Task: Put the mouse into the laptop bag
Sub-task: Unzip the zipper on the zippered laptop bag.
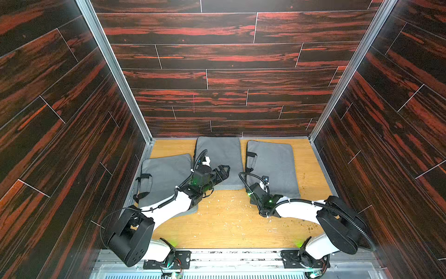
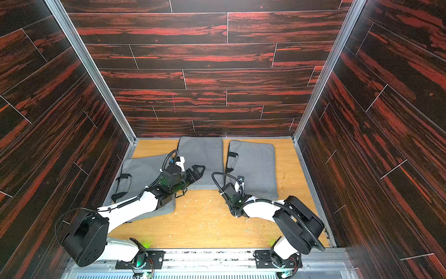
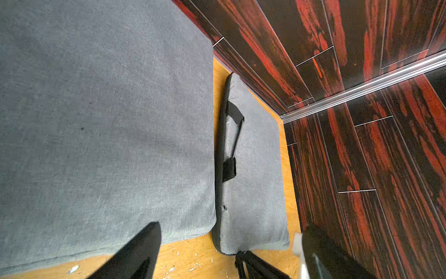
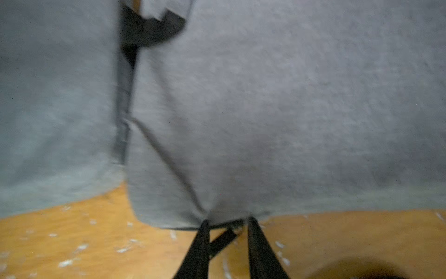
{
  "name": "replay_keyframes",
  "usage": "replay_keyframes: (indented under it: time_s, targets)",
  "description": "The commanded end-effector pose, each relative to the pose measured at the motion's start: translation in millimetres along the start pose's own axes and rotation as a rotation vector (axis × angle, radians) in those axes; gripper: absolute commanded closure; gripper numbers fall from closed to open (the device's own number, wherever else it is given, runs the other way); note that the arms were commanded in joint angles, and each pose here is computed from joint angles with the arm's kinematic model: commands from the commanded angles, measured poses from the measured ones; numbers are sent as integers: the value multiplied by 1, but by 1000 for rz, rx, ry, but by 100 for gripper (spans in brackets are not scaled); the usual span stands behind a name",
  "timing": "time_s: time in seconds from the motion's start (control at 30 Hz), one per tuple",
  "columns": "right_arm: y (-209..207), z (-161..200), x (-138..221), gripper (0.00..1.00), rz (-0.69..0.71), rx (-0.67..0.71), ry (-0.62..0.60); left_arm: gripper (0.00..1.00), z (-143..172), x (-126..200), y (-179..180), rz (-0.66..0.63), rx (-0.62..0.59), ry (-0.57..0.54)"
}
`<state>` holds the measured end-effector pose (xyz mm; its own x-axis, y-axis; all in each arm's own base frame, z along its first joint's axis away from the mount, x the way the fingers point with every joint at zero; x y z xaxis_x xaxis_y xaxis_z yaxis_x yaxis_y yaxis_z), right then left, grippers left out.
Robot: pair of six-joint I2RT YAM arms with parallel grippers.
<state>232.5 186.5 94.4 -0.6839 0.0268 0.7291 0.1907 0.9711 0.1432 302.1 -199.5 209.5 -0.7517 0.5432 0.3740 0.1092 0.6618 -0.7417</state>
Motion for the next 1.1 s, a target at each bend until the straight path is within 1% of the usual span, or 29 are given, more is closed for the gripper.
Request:
replay_keyframes:
  time_s: [0.0,0.1,0.2,0.37,0.43,0.47,0.5,0.57,0.67,0.8,0.9,1.0,1.07]
  targets:
    - [-15,8,1,81,41,-21,0,6,-4,8,-3,11,-2,-22]
    - [-14,10,3,83,-9,-17,-1,6,-3,8,-2,12,-1,-20]
    - [-6,10,7,76,-98,15,-18,6,-3,7,-2,11,3,-19]
    - [6,8,14,56,-130,67,-58,6,-3,7,-3,15,4,-18]
    - [8,7,13,48,-131,71,-57,6,-3,7,-3,15,4,-20]
    - [9,7,12,42,-121,66,-51,6,-3,7,-2,13,4,-20]
    - [8,7,11,38,-104,59,-47,6,-4,7,-3,14,3,-21]
    - [7,9,7,31,-51,35,-29,6,-3,6,-2,13,4,-17]
    - [8,14,0,31,2,12,1,6,-3,5,-3,15,4,-14]
    - [9,21,-10,32,30,2,29,6,-3,6,-2,13,2,-16]
    - [9,22,-16,35,43,-5,43,6,-3,6,-2,12,0,-14]
    - [4,22,-18,41,56,-17,43,6,-3,7,-3,14,0,-16]
    - [0,22,-18,49,60,-22,42,6,-3,6,-3,14,1,-17]
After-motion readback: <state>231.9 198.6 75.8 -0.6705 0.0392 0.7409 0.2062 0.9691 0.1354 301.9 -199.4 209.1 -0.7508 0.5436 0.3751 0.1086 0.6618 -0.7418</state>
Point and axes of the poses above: each gripper's point midway between its finger pads, its own x axis back along the fingers, its own y axis along the line the jaws close on, z = x × y, the point moved 8 cm from there along x, back along the fingers, and after that the axes turned 4 degrees about -x, right-handed, at the moved point
